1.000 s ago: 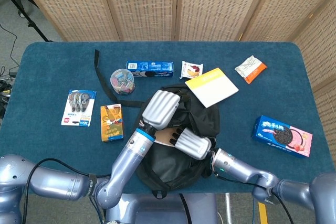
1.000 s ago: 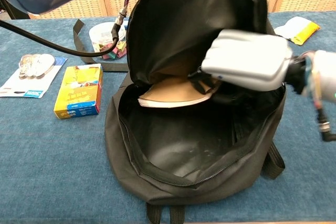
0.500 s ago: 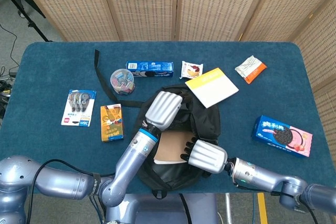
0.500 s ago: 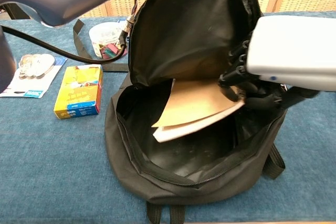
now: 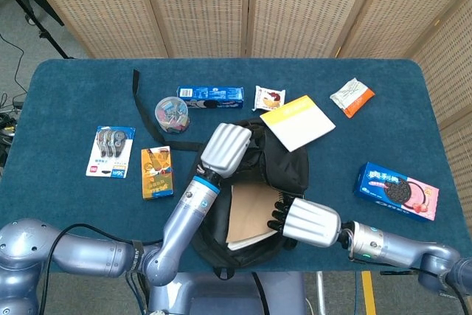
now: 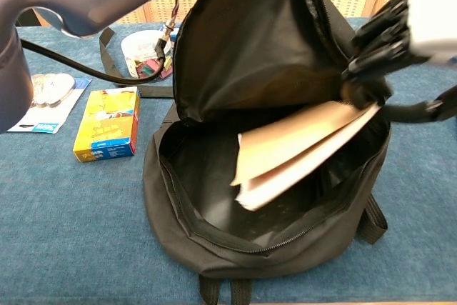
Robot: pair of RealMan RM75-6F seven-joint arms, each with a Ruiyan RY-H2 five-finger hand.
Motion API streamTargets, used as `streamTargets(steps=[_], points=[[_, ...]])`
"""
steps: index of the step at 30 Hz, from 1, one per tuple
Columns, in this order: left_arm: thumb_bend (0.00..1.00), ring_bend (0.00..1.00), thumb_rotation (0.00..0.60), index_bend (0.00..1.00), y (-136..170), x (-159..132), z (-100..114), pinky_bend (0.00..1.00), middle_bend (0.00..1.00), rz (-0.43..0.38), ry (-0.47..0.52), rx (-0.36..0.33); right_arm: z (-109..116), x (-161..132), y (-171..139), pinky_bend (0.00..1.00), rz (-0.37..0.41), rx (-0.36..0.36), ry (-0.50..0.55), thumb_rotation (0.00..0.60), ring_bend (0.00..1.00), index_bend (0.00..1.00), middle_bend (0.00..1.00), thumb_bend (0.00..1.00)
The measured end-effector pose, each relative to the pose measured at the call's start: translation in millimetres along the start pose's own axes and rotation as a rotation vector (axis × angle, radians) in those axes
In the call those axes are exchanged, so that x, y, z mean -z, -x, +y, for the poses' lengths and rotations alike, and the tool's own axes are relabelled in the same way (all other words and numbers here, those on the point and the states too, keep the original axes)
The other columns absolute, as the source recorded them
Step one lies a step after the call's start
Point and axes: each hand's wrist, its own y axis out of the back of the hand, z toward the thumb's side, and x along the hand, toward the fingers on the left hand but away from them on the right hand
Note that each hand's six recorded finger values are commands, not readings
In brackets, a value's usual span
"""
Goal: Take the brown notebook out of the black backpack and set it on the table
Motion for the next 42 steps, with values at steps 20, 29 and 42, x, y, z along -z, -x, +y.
streamTargets(steps=[20, 29, 42], points=[[0.55, 0.41, 0.6, 0.75, 2, 12, -4, 0.57, 0.57, 0.012, -0.023, 0.01, 65, 73, -128, 0.69, -0.168, 0.066, -0.151, 0.6, 0.56, 0.66, 0.65, 0.83], [0.55, 0.41, 0.6, 0.75, 4, 14, 0, 0.57, 0.57, 0.012, -0.014, 0.01, 101, 94, -145, 0.69, -0.214, 0.126, -0.236, 0.6, 0.56, 0.66, 0.66, 0.85], [0.55, 0.41, 0.6, 0.75, 14, 16, 4, 0.57, 0.57, -0.013, -0.005, 0.024, 79, 145, -95, 0.69, -0.333, 0.088, -0.275, 0.6, 0.56, 0.66, 0.66, 0.85]])
